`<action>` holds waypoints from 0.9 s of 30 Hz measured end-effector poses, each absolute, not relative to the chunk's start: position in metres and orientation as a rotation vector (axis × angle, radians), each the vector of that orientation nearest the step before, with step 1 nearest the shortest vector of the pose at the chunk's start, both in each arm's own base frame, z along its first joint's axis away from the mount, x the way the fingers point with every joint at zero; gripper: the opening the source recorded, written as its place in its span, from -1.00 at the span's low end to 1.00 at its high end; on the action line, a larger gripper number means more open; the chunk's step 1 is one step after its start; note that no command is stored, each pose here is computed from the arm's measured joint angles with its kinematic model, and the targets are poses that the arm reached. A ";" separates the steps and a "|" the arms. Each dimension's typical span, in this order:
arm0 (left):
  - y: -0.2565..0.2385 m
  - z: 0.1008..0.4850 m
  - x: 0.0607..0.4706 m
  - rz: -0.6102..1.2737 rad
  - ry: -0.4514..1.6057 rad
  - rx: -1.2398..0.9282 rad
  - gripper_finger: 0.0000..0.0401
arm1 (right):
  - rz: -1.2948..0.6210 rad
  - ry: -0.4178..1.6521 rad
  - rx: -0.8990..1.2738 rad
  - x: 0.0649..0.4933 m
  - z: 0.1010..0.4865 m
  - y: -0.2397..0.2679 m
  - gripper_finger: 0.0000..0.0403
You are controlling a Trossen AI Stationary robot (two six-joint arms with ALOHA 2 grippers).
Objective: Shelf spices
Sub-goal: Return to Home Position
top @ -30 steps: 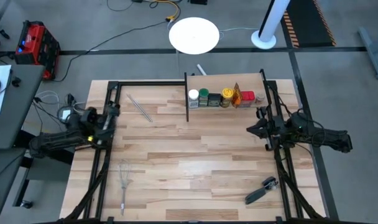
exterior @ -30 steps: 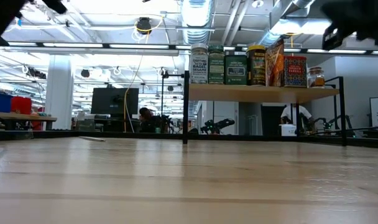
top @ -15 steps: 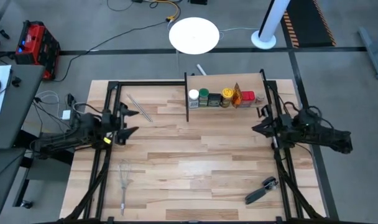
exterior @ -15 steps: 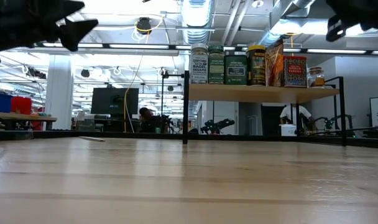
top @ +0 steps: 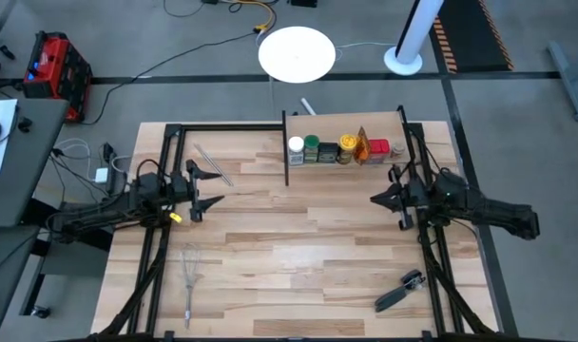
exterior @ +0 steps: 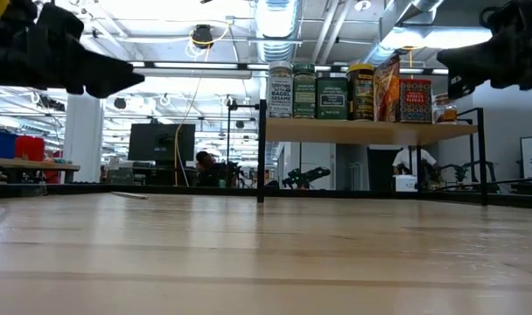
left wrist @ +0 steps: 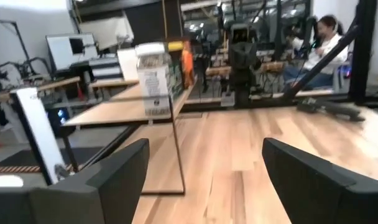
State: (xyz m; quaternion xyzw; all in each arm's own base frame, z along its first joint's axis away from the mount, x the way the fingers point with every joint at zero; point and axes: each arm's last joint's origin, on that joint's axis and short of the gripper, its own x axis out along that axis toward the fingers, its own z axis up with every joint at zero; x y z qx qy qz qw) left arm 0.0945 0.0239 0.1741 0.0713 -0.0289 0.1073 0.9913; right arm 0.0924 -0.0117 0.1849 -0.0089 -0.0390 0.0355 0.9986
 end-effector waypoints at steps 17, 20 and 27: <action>0.026 0.167 0.095 0.283 0.014 0.179 0.51 | 0.068 -0.065 -0.045 0.096 0.172 -0.013 -0.87; 0.026 0.167 0.095 0.282 0.015 0.187 0.51 | 0.068 -0.063 -0.050 0.096 0.172 -0.013 -0.87; 0.026 0.167 0.095 0.279 0.019 0.207 0.51 | 0.067 -0.063 -0.069 0.096 0.171 -0.013 -0.87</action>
